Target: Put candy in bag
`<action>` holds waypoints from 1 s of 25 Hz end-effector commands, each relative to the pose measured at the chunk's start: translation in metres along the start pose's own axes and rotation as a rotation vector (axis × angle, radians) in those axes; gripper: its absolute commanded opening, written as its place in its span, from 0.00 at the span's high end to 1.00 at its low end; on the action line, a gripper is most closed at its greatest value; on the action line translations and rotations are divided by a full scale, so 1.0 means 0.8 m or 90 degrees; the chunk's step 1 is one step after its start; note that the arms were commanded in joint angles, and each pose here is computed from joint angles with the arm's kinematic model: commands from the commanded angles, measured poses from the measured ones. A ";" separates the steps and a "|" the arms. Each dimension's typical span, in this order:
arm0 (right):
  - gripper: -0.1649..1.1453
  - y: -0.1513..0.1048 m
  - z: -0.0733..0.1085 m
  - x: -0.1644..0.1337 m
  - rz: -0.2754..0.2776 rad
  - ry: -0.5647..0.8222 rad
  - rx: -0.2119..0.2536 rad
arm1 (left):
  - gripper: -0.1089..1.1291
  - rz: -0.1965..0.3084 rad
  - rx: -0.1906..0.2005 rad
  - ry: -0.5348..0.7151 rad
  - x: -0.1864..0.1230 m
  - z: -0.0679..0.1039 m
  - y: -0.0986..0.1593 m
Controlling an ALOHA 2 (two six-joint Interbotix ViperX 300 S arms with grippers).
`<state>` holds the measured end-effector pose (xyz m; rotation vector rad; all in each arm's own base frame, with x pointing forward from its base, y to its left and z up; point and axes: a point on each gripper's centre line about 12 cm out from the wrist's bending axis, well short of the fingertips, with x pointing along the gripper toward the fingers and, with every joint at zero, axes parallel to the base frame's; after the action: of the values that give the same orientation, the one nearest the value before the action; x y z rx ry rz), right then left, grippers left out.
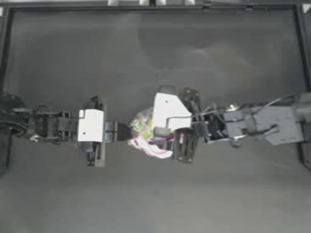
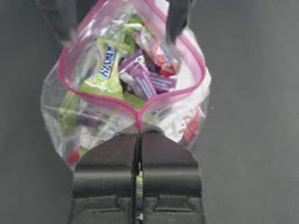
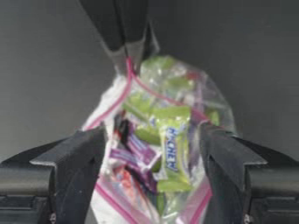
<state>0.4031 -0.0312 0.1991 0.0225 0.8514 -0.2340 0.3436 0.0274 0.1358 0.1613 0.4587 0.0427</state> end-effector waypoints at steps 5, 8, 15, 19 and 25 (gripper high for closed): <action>0.17 0.005 0.031 -0.052 0.018 -0.079 0.001 | 0.88 0.015 0.034 -0.048 -0.007 0.029 0.008; 0.17 0.006 0.033 -0.062 0.021 -0.090 0.000 | 0.88 0.018 0.038 -0.059 -0.011 0.036 0.010; 0.17 0.001 0.028 -0.087 0.024 -0.111 0.009 | 0.88 0.026 0.050 -0.083 -0.027 0.051 0.014; 0.17 -0.003 0.024 -0.101 0.025 -0.121 0.015 | 0.88 0.027 0.050 -0.085 -0.030 0.052 0.015; 0.17 -0.003 0.021 -0.112 0.035 -0.142 0.016 | 0.88 0.031 0.052 -0.096 -0.035 0.059 0.017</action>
<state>0.3602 -0.0196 0.2629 0.0385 0.6750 -0.2017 0.3395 0.0308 0.1703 0.2502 0.3709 0.0465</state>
